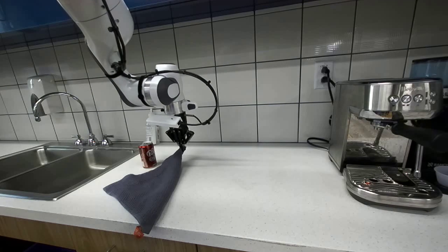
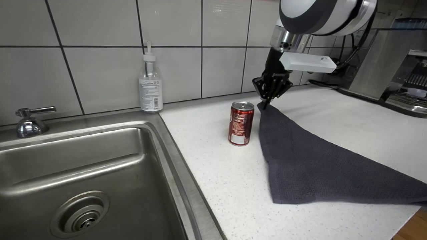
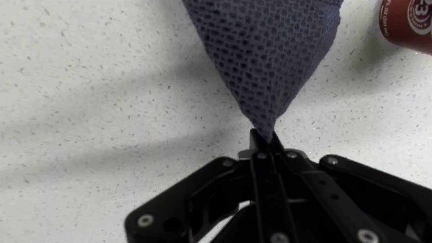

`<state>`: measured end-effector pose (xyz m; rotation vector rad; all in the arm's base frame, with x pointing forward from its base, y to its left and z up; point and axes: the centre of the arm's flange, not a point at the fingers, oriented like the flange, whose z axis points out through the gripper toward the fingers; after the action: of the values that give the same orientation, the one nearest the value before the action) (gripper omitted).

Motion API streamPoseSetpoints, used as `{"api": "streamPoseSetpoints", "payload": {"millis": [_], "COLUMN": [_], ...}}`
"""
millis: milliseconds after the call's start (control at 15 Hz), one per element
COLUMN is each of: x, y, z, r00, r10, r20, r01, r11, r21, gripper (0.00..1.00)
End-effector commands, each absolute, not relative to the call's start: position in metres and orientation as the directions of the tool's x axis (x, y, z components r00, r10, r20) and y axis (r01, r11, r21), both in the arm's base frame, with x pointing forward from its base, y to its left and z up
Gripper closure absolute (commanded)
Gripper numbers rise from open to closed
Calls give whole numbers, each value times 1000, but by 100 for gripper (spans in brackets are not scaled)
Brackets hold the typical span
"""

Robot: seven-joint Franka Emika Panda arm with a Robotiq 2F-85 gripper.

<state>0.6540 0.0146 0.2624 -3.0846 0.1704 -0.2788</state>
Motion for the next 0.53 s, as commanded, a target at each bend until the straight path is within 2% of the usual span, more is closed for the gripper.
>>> {"api": "streamPoseSetpoints", "payload": {"millis": [0, 467], "x": [624, 601], "y": [11, 1], "z": [277, 293], "r00": [978, 965], "r10": [-65, -57], "r20": [199, 255], "r01": [-53, -41], "r11": [-996, -997], "r21": [-65, -67], "gripper": [99, 99]}}
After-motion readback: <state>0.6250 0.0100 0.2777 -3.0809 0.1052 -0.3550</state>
